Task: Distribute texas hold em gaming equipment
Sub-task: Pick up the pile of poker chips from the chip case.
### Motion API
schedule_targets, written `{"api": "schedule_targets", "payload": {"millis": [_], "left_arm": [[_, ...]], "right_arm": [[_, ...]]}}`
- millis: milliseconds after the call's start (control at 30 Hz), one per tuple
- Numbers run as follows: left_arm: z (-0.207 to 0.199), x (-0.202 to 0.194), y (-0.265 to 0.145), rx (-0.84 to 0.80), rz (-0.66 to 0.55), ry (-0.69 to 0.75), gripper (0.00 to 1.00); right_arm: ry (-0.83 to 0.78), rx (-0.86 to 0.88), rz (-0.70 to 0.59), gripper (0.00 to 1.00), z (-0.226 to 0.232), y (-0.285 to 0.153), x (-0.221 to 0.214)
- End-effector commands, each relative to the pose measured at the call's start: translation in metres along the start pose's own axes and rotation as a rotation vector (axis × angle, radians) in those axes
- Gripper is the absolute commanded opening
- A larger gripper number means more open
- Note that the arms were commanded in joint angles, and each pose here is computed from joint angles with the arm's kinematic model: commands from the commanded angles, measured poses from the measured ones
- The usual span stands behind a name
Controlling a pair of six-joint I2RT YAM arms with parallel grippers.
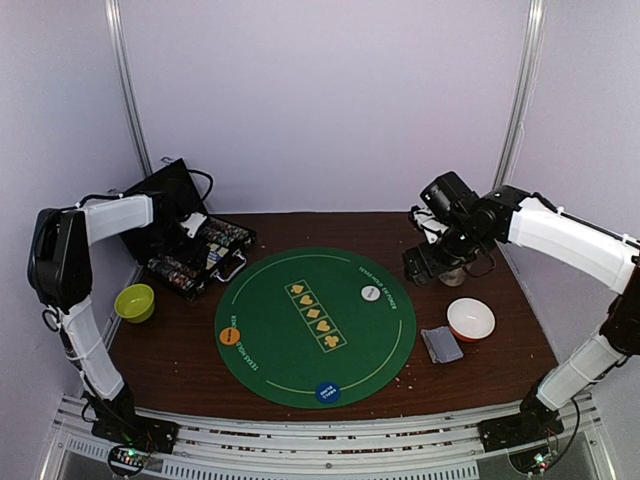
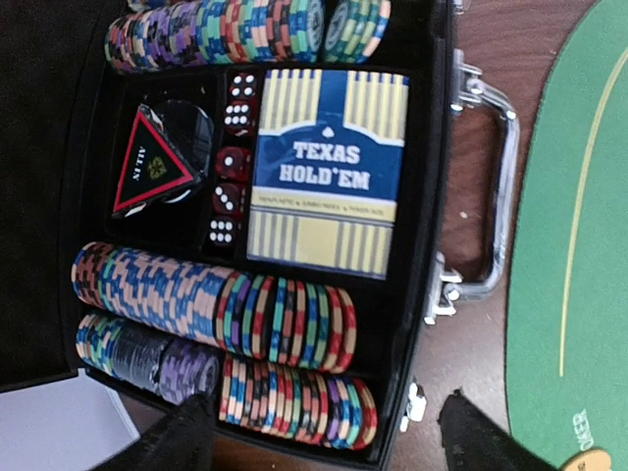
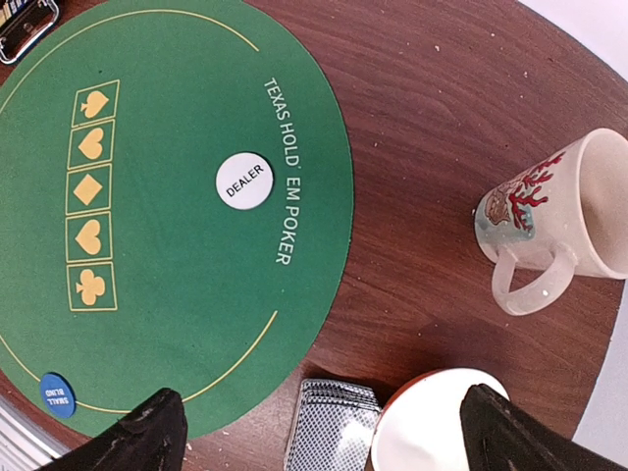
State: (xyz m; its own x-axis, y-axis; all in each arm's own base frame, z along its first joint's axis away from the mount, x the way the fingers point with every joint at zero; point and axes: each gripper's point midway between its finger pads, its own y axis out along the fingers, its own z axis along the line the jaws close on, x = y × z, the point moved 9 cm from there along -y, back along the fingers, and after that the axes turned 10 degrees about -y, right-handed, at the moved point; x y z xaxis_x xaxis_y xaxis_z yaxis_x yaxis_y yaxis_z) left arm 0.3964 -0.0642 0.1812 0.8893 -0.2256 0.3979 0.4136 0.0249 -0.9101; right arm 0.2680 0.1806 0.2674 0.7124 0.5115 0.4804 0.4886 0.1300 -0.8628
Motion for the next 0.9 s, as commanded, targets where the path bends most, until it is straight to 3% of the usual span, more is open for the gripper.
{"api": "schedule_targets", "payload": {"millis": [0, 67, 400, 867], "left_arm": [[0.003, 0.012, 0.019, 0.047, 0.016, 0.047, 0.72], [0.001, 0.017, 0.024, 0.033, 0.013, 0.045, 0.65], [0.006, 0.013, 0.043, 0.131, 0.061, 0.048, 0.60], [-0.005, 0.009, 0.061, 0.009, 0.082, 0.063, 0.52]], "right_arm": [[-0.006, 0.046, 0.002, 1.00, -0.002, 0.010, 0.004], [-0.001, 0.057, 0.011, 1.00, -0.002, 0.015, 0.004], [0.015, 0.071, 0.025, 1.00, -0.002, 0.018, 0.003], [0.040, 0.090, 0.034, 1.00, 0.000, 0.022, 0.003]]}}
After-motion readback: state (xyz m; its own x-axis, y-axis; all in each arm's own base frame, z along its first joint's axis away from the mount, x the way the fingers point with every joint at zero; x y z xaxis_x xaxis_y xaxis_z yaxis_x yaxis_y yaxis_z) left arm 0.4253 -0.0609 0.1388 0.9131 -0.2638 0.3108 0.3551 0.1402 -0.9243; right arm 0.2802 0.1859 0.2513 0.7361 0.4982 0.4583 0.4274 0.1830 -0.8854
